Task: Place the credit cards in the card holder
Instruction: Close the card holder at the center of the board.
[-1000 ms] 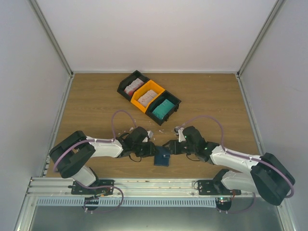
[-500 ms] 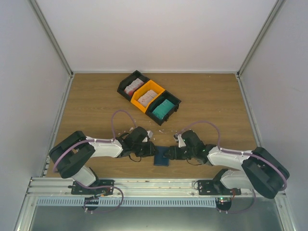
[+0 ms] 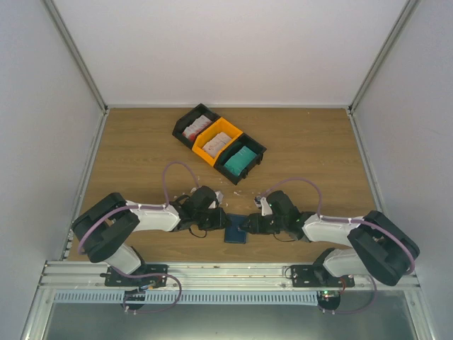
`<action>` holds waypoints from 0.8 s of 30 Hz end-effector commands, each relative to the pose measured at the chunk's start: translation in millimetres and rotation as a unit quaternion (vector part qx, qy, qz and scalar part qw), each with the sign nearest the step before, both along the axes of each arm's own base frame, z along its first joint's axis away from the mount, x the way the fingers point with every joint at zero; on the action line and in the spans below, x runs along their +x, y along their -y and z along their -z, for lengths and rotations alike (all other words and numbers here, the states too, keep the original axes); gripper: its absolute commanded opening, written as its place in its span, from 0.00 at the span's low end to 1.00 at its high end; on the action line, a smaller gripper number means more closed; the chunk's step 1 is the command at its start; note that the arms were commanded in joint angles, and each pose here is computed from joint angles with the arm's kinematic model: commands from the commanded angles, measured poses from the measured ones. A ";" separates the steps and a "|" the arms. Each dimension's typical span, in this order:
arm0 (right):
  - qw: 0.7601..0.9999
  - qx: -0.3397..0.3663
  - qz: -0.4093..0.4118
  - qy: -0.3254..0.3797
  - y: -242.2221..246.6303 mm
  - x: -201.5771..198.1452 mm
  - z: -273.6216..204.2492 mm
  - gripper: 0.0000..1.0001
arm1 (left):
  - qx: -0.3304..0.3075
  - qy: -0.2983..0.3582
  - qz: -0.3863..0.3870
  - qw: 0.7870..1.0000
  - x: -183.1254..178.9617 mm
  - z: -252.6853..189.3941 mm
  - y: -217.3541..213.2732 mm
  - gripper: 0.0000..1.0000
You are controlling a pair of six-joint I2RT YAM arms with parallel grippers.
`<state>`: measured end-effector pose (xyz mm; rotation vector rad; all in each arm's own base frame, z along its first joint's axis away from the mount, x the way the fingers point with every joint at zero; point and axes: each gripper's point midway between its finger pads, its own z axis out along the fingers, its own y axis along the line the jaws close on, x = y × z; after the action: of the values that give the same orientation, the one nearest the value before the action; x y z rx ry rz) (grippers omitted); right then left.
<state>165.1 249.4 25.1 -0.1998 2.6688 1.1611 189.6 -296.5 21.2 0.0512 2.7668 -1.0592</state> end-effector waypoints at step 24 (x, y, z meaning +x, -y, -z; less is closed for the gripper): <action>0.968 -0.244 -0.050 -0.026 25.9 -26.1 75.6 0.24 | 0.052 -0.016 0.003 0.998 -8.3 26.0 -14.5 0.18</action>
<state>182.9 263.8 18.1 -0.2741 2.7370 0.8620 196.3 -287.6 20.0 0.0070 2.7701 -1.0046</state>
